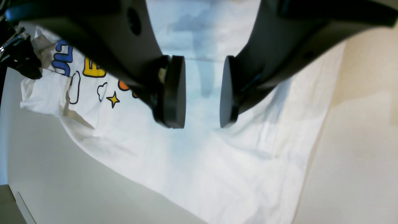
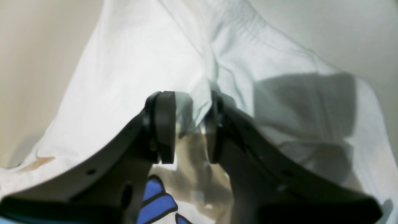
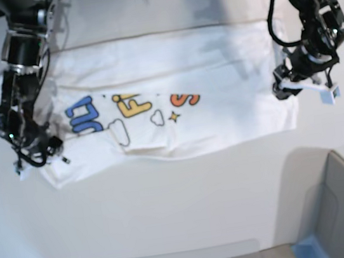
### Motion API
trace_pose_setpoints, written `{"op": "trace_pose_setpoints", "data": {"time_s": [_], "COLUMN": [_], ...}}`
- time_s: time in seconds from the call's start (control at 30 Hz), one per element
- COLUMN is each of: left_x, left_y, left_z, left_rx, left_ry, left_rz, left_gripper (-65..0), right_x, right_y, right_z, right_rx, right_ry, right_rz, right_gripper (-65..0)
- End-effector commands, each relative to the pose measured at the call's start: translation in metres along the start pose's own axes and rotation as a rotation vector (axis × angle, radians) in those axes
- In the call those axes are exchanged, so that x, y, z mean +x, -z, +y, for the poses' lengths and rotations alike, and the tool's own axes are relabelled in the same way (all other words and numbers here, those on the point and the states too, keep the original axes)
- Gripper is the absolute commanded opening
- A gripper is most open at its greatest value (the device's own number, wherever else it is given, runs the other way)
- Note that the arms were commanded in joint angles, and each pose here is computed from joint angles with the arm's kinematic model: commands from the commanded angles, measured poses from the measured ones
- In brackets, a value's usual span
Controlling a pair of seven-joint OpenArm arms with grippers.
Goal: Layout the t-shirt on the table in an organized manner, then fold the t-shirt properly
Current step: 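Grasp the shirt's side edges with both grippers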
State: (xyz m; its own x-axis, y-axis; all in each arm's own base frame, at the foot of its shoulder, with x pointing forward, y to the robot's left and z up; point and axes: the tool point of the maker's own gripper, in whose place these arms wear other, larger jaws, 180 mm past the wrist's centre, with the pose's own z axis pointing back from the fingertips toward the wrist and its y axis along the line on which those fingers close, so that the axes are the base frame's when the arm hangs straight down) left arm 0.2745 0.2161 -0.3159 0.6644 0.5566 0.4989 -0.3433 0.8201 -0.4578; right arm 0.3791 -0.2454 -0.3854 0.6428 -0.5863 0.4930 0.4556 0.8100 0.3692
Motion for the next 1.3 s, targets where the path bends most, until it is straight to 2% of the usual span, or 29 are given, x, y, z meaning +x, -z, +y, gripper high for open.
{"op": "trace_pose_setpoints", "data": {"time_s": [0.0,0.1,0.3,0.63,0.97,1.17,1.27], "left_x": [0.008,0.007,0.007,0.008,0.007,0.007,0.006], "left_y": [-0.004,-0.004,-0.004,-0.004,-0.004,-0.004,-0.003], "left_z": [-0.003,-0.003,-0.003,-0.003,-0.003,-0.003,-0.004], "left_rx": [-0.008,-0.008,-0.008,-0.008,-0.008,-0.008,-0.009], "left_ry": [0.013,0.013,0.013,0.013,0.013,0.013,0.012], "left_rz": [-0.024,-0.023,-0.023,-0.024,-0.019,-0.018,-0.016], "left_gripper": [-45.1,-45.1,-45.1,-45.1,-45.1,-45.1,-45.1], "right_x": [0.013,0.013,0.012,0.026,0.026,0.023,0.023], "right_y": [-0.004,-0.005,-0.006,-0.034,-0.034,-0.033,-0.033], "right_z": [0.007,0.007,0.005,0.022,0.022,0.023,0.024], "right_rx": [0.021,0.021,0.017,0.057,0.057,0.057,0.058], "right_ry": [-0.008,-0.006,-0.001,-0.05,-0.049,-0.055,-0.055], "right_rz": [-0.03,-0.029,-0.03,-0.074,-0.073,-0.068,-0.066], "right_gripper": [-54.4,-65.0,-65.0,-65.0,-65.0,-47.9,-46.4]}}
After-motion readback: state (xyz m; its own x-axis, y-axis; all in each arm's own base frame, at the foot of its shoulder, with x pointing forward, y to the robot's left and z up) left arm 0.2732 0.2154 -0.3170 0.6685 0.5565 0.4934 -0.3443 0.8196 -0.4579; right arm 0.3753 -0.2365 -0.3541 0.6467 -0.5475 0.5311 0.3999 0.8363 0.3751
